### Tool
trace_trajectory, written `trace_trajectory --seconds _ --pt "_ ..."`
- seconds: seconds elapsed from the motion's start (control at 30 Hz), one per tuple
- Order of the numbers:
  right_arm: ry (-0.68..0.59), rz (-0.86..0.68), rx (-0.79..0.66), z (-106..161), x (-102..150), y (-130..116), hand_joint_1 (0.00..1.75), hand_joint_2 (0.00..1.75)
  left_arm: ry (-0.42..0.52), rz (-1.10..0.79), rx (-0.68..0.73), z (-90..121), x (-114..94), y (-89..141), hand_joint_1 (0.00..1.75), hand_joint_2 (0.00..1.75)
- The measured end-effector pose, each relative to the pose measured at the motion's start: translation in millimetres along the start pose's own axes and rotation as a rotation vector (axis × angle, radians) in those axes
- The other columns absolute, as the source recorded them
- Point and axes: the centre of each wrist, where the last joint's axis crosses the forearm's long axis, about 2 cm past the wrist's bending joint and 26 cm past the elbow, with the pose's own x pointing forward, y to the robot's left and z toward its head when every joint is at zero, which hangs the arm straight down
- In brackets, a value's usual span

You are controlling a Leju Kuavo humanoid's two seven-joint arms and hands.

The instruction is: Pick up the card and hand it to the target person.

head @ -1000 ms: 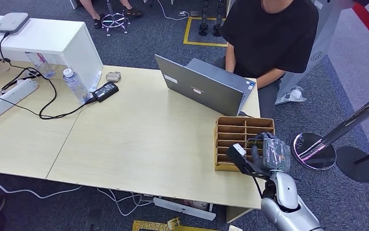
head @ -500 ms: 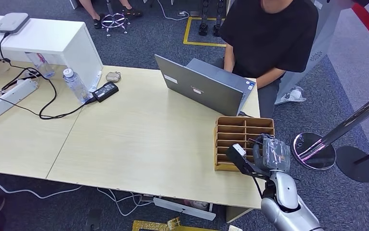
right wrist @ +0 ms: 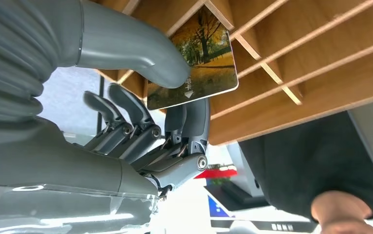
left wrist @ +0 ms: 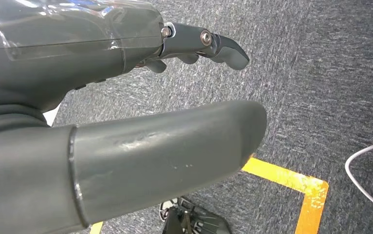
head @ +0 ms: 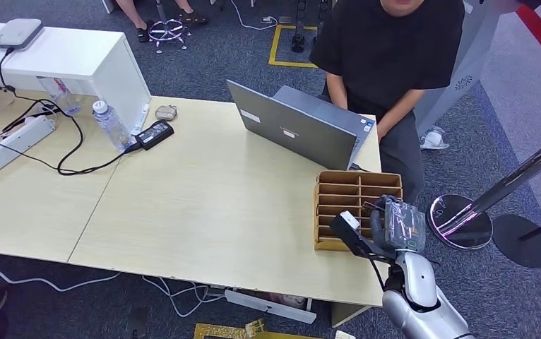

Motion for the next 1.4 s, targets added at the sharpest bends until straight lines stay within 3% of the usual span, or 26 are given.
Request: trace_trajectory --seconds 0.37,0.53,0.73,1.1,1.4 --pt "-0.054 -0.064 -0.085 4.8 7.1 -26.3 1.59 1.75 -0.002 0.005 0.006 0.5 -0.6 -0.4 0.0 0.0" --pt "-0.071 -0.109 -0.141 4.5 9.0 -41.8 1.43 1.75 -0.005 0.002 0.008 0.6 -0.7 -0.6 0.0 0.0" --pt "-0.067 -0.221 -0.246 0.2 7.5 -66.1 1.64 1.75 0.0 0.002 0.005 0.6 0.5 -1.2 0.0 0.0" --pt "-0.075 -0.278 -0.332 -54.8 1.4 -105.1 1.68 1.75 -0.018 0.003 -0.04 -4.8 12.4 2.1 0.0 0.0" --pt "-0.025 -0.252 -0.328 -95.5 -6.9 -99.8 1.68 1.75 -0.029 -0.026 -0.048 -6.5 13.3 4.7 0.0 0.0"
